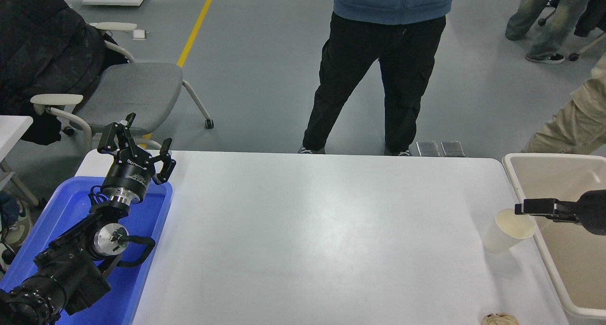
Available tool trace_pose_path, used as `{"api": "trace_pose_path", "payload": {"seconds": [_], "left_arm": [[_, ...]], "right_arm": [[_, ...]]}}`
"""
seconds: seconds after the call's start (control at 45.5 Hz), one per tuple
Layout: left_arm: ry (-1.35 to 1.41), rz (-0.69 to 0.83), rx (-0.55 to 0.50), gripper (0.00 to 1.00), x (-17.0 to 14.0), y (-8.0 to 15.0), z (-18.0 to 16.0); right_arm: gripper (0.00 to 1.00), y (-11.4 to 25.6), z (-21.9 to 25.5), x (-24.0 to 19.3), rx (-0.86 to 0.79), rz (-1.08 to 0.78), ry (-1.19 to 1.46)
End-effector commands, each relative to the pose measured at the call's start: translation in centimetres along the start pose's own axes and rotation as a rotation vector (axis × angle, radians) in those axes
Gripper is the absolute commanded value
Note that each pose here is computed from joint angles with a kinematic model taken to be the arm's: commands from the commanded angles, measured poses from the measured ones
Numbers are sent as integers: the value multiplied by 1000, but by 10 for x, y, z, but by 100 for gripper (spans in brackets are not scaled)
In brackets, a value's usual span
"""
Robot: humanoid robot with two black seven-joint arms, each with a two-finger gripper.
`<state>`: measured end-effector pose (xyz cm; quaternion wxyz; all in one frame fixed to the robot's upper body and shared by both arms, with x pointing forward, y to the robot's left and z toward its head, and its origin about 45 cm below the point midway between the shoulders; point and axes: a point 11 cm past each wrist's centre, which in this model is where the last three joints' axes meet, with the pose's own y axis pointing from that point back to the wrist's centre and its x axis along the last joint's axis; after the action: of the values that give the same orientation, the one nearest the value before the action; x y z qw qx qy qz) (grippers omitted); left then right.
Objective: Dispose of the paper cup in the dustbin
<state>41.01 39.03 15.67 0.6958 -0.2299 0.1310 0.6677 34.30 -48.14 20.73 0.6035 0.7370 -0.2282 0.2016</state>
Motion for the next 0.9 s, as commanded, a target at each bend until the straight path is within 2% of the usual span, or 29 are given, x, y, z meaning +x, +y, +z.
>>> {"api": "trace_pose_path", "payload": {"seconds": [0.0,0.374,0.725,0.813,0.879], "left_arm": [[-1,0,0,100,0,0,0],[-1,0,0,100,0,0,0],[-1,0,0,100,0,0,0],[-1,0,0,100,0,0,0],[2,-1,1,100,-1,0,-1]], "right_arm": [[99,-9,-2,-7,-13,-14,60],[99,-38,8,-9,-83,3,123],[99,-49,18,-14,-118,15,157],[96,-51,18,-15,-110,14,156],[90,-51,20,-14,-116,16,157]]}}
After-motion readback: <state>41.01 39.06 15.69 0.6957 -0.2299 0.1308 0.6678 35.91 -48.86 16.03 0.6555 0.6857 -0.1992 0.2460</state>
